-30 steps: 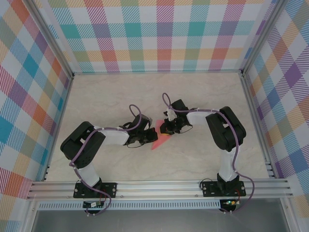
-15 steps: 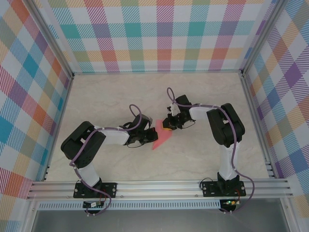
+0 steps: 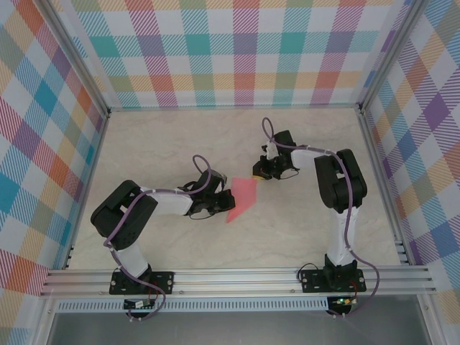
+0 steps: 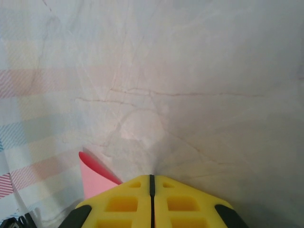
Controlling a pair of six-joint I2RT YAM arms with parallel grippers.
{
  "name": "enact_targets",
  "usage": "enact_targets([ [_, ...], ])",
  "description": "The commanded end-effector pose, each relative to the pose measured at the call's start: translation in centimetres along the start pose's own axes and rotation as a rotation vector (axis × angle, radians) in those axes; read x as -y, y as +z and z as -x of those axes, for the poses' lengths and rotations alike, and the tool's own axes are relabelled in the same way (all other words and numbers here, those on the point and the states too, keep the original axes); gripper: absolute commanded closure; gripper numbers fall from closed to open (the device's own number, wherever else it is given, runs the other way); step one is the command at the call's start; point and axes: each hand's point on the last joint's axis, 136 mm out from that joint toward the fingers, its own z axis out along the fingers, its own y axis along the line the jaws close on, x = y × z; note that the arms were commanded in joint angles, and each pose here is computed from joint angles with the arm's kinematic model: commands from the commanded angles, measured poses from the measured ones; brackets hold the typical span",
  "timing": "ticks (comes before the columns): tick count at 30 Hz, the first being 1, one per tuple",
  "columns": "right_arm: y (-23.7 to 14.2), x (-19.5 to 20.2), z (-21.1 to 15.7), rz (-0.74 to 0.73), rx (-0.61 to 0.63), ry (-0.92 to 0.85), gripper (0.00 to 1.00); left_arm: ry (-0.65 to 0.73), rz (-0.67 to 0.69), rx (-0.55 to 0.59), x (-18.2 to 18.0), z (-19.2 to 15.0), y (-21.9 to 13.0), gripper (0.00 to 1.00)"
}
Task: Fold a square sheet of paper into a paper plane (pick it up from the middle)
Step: Fourth fold the wing at the center of the table.
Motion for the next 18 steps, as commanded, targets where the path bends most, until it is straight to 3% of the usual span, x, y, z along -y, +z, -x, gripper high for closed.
enact_targets([
  [1,-2.1,0.8,2.3,-0.077,0.11,-0.03,0.93,-0.084,0.259,-0.181,-7.4,-5.5,0.2,1.0],
  [7,-3.7,-2.5,-1.3,-0.005,0.098,-0.055,0.92,-0.085,0.248,-0.168,-7.0,-5.1,0.1,1.0],
  [18,-1.0,-6.1,-7.5,0.057,-0.03,-0.076,0.92,-0.084,0.234,-0.16,-6.6,-4.9,0.1,1.0],
])
